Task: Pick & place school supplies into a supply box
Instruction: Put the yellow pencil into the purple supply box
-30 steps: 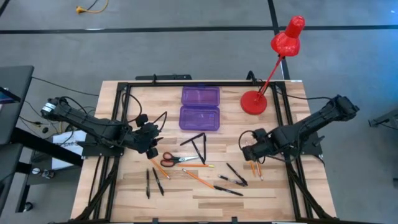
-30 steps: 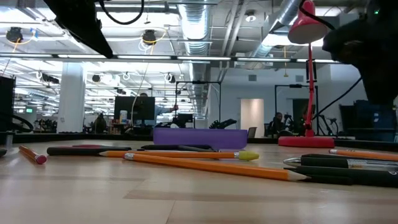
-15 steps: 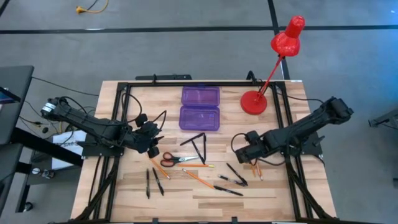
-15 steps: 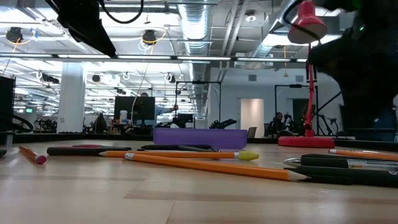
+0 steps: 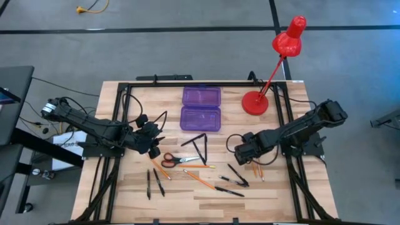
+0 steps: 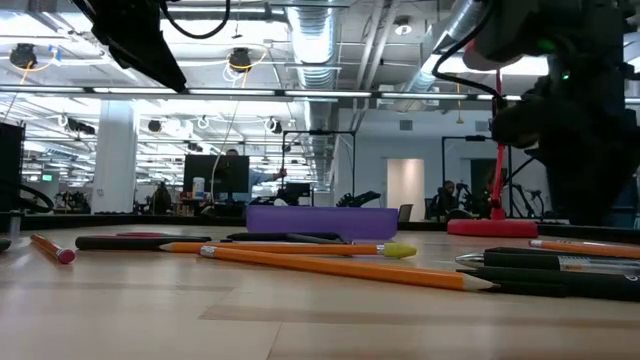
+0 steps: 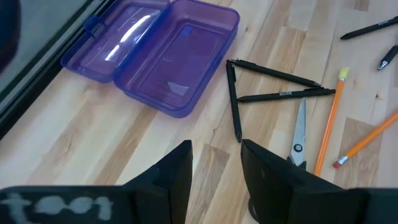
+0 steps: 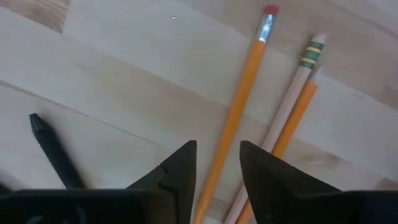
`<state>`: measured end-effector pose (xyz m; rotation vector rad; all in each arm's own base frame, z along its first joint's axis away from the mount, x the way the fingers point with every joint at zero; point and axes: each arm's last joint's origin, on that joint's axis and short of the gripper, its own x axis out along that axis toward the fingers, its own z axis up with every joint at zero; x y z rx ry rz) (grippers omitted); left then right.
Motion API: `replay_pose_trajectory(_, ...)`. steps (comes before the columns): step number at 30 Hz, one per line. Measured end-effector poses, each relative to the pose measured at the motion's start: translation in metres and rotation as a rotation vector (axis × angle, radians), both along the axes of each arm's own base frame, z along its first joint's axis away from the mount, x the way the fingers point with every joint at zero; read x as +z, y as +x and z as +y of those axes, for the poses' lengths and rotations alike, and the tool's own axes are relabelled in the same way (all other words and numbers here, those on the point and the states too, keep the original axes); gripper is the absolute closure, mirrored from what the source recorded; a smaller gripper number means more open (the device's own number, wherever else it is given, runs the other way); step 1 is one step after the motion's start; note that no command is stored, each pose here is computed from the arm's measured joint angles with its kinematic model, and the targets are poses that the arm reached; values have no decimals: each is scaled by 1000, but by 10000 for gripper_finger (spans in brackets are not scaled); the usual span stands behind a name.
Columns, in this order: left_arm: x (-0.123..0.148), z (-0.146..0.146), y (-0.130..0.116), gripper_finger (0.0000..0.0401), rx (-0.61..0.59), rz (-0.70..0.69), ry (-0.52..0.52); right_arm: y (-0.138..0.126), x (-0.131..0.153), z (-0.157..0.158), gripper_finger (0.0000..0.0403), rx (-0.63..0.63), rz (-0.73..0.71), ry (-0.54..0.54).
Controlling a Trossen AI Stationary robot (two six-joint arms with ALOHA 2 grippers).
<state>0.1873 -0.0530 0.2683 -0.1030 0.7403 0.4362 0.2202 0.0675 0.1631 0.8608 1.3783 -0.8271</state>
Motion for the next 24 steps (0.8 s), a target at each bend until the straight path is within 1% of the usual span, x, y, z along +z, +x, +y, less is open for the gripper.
replay_pose_trajectory(3, 0, 0, 0, 273, 2, -1, -3, 0, -2, -2, 286, 17, -1, 0)
replay_pose_trajectory(7, 0, 0, 0, 273, 10, -5, -10, -4, -14, -4, 286, 11, -11, 35)
replay_pose_trajectory(16, 0, 0, 0, 273, 13, -7, -12, -6, -16, -4, 287, 19, -4, 30)
replay_pose_trajectory(19, 0, 0, 0, 273, 18, -9, -17, -8, -21, -5, 289, 13, -12, 34)
replay_pose_trajectory(24, 0, 0, 0, 273, 27, -14, -25, -11, -28, -4, 300, 15, -18, 64)
